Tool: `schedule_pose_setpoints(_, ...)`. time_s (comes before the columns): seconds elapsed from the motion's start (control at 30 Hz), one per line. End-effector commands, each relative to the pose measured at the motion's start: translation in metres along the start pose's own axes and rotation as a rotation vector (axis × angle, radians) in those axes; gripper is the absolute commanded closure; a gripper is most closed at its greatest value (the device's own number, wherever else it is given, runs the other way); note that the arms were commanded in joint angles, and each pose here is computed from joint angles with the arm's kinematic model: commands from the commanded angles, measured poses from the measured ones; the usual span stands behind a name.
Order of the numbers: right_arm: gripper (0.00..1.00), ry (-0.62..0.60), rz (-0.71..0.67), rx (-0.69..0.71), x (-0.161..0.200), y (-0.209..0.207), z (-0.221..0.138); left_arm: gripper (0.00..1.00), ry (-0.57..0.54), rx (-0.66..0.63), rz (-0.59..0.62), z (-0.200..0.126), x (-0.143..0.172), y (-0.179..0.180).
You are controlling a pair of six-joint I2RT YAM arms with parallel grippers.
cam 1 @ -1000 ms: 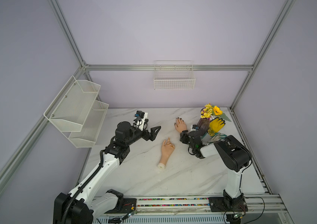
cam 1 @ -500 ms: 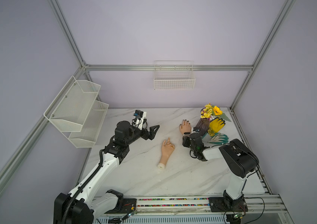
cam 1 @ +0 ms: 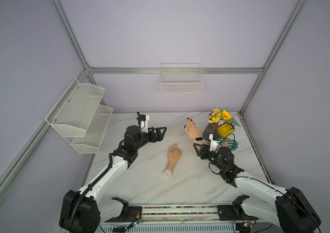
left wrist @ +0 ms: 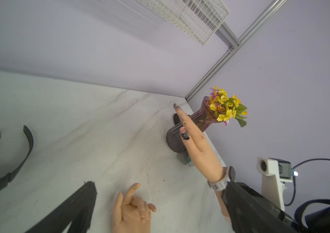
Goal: Take off the watch
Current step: Pick up the hand from the center of the board.
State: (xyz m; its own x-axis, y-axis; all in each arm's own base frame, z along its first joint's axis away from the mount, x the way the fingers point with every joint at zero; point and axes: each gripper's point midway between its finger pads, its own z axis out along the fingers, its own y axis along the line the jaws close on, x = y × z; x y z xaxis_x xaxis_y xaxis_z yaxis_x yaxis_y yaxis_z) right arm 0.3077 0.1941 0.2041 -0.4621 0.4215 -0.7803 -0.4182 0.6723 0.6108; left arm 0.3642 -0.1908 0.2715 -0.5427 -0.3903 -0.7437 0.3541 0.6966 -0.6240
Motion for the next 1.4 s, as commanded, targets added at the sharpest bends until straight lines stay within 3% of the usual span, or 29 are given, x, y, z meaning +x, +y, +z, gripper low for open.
schedule_pose_setpoints(0.0,1.00,0.036,0.001,-0.246,0.002,0.051,-0.019,0.00,-0.064,0.067,-0.259,0.004,-0.010,-0.022)
schedule_pose_setpoints(0.23,1.00,0.118,0.014,-0.410,0.019,0.081,-0.033,0.00,-0.030,0.256,-0.456,0.018,0.017,-0.058)
schedule_pose_setpoints(0.33,1.00,0.135,0.009,-0.477,0.024,0.095,-0.038,0.00,0.017,0.265,-0.495,0.029,0.039,-0.060)
schedule_pose_setpoints(0.6,1.00,0.211,0.023,-0.521,0.047,0.099,-0.036,0.43,0.094,0.228,-0.501,0.041,0.079,-0.073)
schedule_pose_setpoints(0.67,1.00,0.248,0.011,-0.491,0.056,0.094,-0.029,0.53,0.116,0.135,-0.520,0.040,0.092,-0.062)
schedule_pose_setpoints(0.7,0.95,0.255,0.002,-0.473,0.058,0.092,-0.027,0.58,0.126,0.073,-0.541,0.038,0.097,-0.054)
schedule_pose_setpoints(0.8,0.51,0.235,-0.045,-0.406,0.055,0.093,-0.023,0.74,0.170,-0.139,-0.591,0.026,0.118,-0.025)
schedule_pose_setpoints(0.87,0.33,0.182,-0.088,-0.347,0.044,0.099,-0.023,0.84,0.190,-0.315,-0.627,0.010,0.130,-0.002)
schedule_pose_setpoints(0.93,0.27,0.124,-0.115,-0.289,0.030,0.102,-0.026,0.89,0.194,-0.414,-0.649,-0.004,0.134,0.010)
schedule_pose_setpoints(1.07,0.25,0.034,-0.162,-0.195,0.013,0.106,-0.036,0.95,0.227,-0.600,-0.750,-0.032,0.148,0.025)
schedule_pose_setpoints(1.23,0.23,0.099,-0.260,-0.109,0.053,0.118,-0.028,1.00,0.308,-0.802,-0.880,-0.065,0.178,0.042)
schedule_pose_setpoints(1.37,0.22,0.184,-0.339,-0.102,0.093,0.135,-0.008,1.00,0.255,-0.851,-0.924,-0.080,0.178,0.053)
